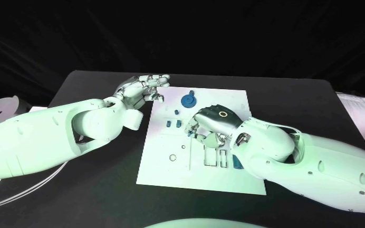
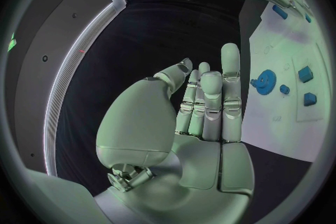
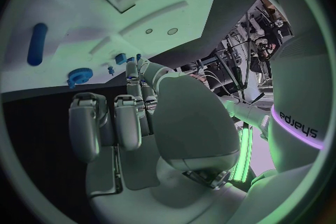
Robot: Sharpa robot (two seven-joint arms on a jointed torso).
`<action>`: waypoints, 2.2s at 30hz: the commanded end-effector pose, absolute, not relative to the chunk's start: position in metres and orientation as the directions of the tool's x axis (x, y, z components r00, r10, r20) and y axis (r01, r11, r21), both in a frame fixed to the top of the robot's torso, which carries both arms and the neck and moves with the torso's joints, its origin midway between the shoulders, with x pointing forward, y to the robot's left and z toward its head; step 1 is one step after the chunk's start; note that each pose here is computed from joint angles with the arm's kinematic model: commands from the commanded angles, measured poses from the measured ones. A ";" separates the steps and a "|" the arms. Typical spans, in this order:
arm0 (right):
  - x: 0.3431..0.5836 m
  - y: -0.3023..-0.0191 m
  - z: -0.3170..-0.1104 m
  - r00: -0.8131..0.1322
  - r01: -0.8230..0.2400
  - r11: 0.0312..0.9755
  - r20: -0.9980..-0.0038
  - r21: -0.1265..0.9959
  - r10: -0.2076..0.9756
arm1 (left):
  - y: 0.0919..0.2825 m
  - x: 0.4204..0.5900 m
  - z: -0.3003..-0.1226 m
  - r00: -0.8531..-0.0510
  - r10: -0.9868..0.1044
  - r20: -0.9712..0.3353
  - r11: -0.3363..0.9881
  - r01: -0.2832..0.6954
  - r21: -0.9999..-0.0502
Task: Assemble the parts on the task board
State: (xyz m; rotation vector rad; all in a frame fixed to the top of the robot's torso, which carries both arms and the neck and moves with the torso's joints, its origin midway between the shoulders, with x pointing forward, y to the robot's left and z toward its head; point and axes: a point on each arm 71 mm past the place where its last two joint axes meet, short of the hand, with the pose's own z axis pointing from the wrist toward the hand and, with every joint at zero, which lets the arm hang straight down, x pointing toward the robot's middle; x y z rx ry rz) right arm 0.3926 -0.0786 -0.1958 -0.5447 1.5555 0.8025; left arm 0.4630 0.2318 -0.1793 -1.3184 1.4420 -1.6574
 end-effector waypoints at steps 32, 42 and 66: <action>0.389 -0.061 -0.227 -0.210 -0.759 0.627 -0.978 0.173 0.016 | 0.225 0.461 -0.178 -0.384 -0.868 0.314 -0.264 -0.179 -0.948; 0.390 -0.060 -0.228 -0.188 -0.749 0.649 -0.982 0.135 -0.013 | 0.226 0.461 -0.177 -0.384 -0.868 0.314 -0.264 -0.179 -0.948; 0.390 -0.054 -0.234 -0.167 -0.738 0.668 -0.985 0.098 -0.041 | 0.226 0.460 -0.177 -0.385 -0.868 0.314 -0.262 -0.183 -0.947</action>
